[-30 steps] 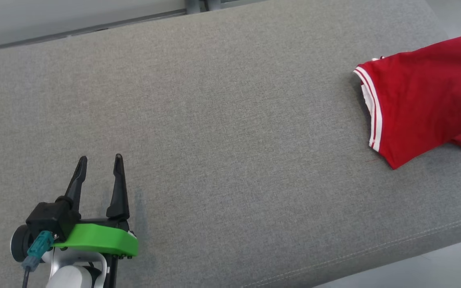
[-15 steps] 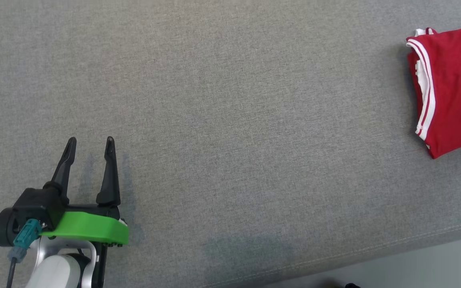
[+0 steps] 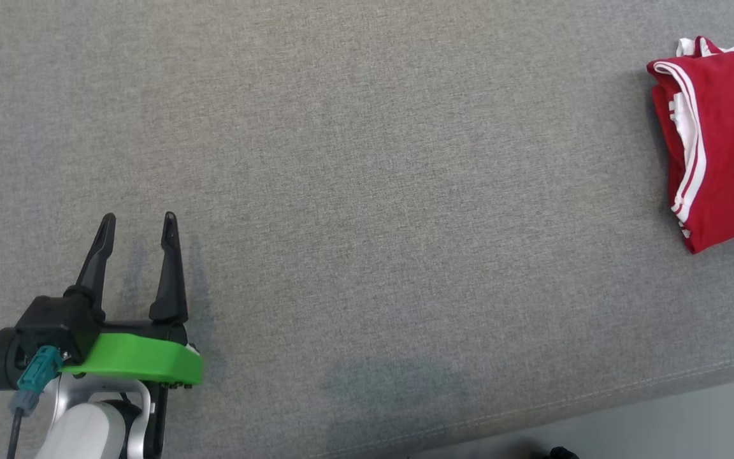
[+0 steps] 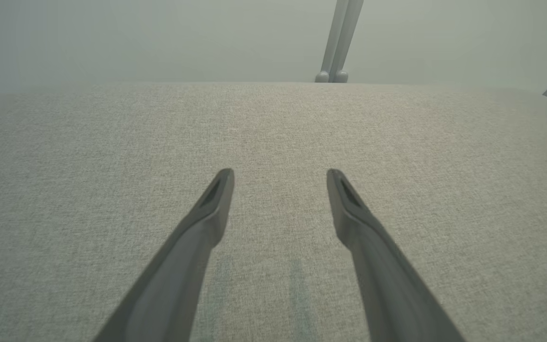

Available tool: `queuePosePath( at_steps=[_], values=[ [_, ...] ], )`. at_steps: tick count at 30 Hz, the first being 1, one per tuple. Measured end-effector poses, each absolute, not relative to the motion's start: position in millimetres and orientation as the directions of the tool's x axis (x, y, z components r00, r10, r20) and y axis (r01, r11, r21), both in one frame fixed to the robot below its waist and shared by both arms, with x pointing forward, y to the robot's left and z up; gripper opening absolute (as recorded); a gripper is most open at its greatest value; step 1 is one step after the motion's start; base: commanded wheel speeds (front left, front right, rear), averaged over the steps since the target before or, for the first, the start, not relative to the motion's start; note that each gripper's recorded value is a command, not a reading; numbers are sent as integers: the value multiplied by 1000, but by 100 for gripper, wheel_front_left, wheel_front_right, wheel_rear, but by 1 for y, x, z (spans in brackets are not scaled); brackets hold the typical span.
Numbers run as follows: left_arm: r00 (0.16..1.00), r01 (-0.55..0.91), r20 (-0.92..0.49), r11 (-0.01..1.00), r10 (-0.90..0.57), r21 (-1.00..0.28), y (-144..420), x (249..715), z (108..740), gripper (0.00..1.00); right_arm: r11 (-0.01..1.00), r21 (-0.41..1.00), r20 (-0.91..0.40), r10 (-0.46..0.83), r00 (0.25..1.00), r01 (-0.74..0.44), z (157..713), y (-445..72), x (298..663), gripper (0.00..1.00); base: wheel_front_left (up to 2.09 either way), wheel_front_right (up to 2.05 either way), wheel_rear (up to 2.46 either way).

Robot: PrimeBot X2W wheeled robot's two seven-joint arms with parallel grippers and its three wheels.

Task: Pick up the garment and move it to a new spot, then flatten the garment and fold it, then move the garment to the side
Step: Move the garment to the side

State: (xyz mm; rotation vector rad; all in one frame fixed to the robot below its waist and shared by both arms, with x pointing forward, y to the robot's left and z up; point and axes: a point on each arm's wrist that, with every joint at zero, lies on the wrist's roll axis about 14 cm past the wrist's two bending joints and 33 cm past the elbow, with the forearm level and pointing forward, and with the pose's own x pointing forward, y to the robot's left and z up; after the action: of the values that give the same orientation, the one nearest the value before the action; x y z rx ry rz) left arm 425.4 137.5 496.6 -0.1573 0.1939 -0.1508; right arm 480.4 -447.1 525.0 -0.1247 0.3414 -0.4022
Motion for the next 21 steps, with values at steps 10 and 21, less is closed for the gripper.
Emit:
queuePosePath(
  at_steps=[10,21],
  values=[
    [972,182,-109,963,-206,-197,119,427,516,100,927,-176,-187,-361,913,331,568,-424,497,100,0,0,0],
    [977,206,-6,954,-212,-217,109,420,550,100,955,-132,-28,-270,962,265,613,-377,492,100,0,0,0]
  ],
)
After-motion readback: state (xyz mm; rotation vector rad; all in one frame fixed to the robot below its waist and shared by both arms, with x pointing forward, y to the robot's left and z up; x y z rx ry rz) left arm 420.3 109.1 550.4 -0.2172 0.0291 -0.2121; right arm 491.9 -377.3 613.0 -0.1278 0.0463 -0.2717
